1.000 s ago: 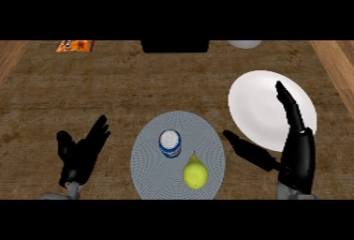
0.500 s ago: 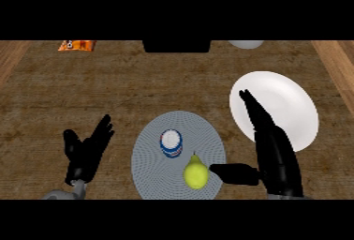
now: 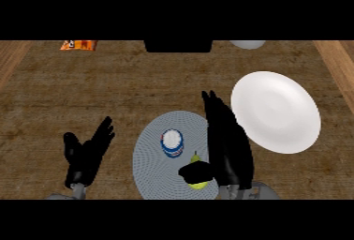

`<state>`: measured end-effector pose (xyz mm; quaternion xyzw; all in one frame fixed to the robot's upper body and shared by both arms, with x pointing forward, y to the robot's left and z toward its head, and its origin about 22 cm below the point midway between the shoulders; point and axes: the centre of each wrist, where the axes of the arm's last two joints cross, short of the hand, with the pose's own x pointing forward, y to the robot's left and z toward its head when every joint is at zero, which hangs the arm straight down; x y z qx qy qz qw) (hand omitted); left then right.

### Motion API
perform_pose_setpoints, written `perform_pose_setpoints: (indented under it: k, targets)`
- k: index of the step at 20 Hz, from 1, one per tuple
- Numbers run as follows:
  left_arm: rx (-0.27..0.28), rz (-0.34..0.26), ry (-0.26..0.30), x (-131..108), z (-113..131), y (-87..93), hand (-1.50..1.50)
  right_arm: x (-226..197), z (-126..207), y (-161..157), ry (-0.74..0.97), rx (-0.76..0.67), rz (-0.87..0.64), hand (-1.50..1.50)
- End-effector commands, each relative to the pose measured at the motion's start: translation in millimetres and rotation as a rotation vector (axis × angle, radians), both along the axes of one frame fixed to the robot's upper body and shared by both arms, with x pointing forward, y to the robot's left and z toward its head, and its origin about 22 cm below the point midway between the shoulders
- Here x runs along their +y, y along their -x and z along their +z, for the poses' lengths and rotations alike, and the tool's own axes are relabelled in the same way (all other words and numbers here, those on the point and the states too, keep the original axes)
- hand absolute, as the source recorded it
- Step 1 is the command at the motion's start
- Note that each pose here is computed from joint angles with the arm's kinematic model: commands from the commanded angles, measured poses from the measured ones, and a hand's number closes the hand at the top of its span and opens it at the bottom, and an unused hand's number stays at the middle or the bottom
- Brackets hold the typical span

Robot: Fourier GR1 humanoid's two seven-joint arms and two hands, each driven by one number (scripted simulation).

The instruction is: Pick the can from the placemat and place it in the plate

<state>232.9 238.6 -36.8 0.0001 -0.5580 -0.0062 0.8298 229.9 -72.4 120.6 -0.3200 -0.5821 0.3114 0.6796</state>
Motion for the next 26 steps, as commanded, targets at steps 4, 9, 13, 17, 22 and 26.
perform_pose_setpoints:
  k: [4, 9, 13, 17, 22, 26]
  targets:
    - [-0.008, 0.013, 0.013, 13, 4, 0.2, 0.00, 32, -25, 3, 0.058, 0.142, -0.047, -1.50]
    - [-0.001, -0.010, 0.011, 0, 21, -13.2, 0.00, 40, -33, -2, 0.014, 0.176, -0.015, -1.50]
    - [-0.005, 0.002, -0.010, -17, 19, -16.1, 0.00, 51, -45, 0, 0.009, 0.168, -0.006, -1.50]
    - [0.002, -0.004, -0.006, -16, -12, 4.2, 0.00, 63, -47, -8, 0.040, 0.162, -0.038, -1.50]
    - [0.014, -0.014, 0.005, -3, -5, 2.6, 0.00, 57, -65, -24, 0.151, 0.207, -0.085, -1.50]
    - [0.006, -0.001, 0.001, 1, -7, -9.6, 0.00, 60, -67, -15, 0.161, 0.213, -0.072, -1.50]
